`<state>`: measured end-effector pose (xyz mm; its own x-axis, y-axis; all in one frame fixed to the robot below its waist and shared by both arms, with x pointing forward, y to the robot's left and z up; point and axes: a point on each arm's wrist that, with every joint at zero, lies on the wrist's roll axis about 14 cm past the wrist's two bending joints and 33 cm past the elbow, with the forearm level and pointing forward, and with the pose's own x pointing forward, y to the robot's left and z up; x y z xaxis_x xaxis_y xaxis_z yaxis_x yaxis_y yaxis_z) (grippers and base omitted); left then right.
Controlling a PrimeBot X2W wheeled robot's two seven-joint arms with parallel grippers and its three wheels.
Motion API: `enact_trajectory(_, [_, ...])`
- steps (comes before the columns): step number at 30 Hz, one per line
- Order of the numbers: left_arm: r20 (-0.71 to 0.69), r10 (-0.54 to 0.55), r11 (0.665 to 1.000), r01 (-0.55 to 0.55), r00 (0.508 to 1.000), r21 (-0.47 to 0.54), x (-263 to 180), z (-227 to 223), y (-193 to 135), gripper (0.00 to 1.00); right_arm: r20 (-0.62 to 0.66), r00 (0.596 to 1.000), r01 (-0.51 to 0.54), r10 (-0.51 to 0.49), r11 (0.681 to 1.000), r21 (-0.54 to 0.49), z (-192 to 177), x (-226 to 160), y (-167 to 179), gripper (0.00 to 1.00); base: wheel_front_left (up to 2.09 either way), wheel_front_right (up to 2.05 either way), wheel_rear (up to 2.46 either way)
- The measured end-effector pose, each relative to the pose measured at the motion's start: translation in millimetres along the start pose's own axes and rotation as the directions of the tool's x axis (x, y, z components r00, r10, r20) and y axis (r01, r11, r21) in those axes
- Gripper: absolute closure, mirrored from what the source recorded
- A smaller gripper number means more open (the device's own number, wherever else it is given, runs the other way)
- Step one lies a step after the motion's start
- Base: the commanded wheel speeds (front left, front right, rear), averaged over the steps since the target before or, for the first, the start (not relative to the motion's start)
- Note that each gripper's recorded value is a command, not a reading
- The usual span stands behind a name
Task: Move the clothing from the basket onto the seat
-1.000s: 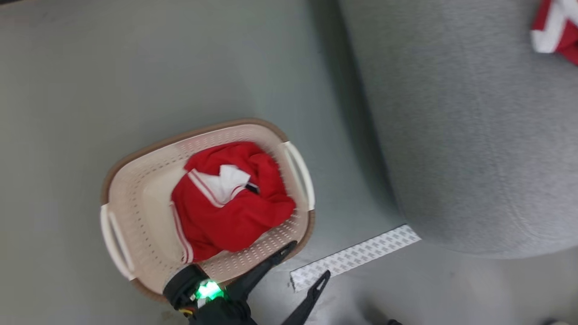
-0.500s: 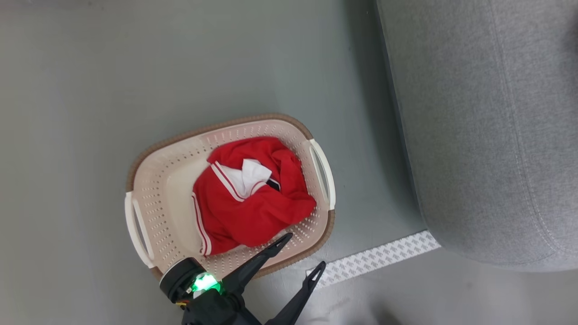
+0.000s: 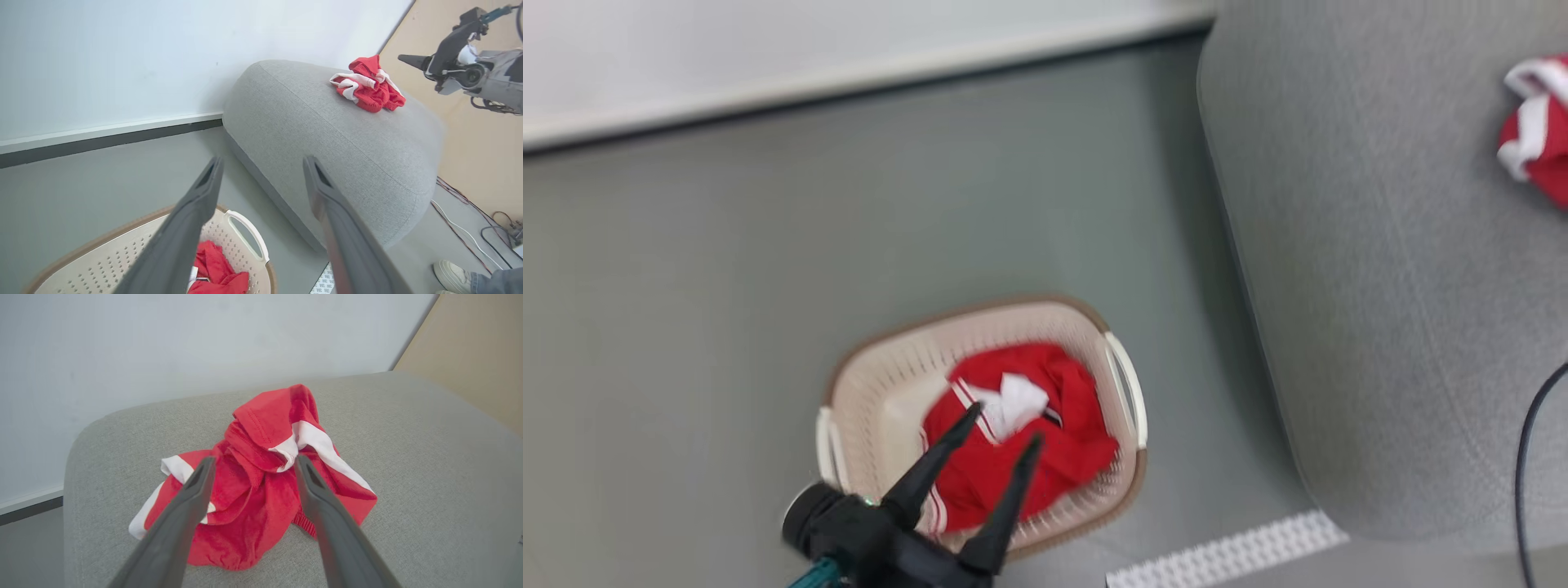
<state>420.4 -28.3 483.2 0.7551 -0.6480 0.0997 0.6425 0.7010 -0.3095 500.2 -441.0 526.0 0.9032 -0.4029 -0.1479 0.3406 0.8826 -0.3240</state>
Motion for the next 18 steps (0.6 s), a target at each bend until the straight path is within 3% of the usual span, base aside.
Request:
enact_trajectory(5, [0.022, 0.154, 0.988, -0.154, 0.988, 0.026, -21.5, 16.5, 22.5, 0.0, 0.07, 0.993, -0.096, 0.091, 0.993, 0.071, 14.2, -31.0, 28.9, 0.0, 0.0, 0.0, 0.0])
enact_trajectory(9, [0.061, 0.277, 0.957, -0.281, 0.959, 0.078, -44.1, 35.4, 41.5, 0.0, 0.133, 0.98, -0.161, 0.147, 0.982, 0.102, 23.1, -62.4, 53.4, 0.0, 0.0, 0.0, 0.0])
enact_trajectory(18, [0.233, 0.447, 0.865, -0.484, 0.864, 0.135, -105.7, 97.1, 64.2, 0.0, 0.249, 0.93, -0.332, 0.271, 0.909, 0.252, 36.8, -147.2, 125.7, 0.0, 0.0, 0.0, 0.0])
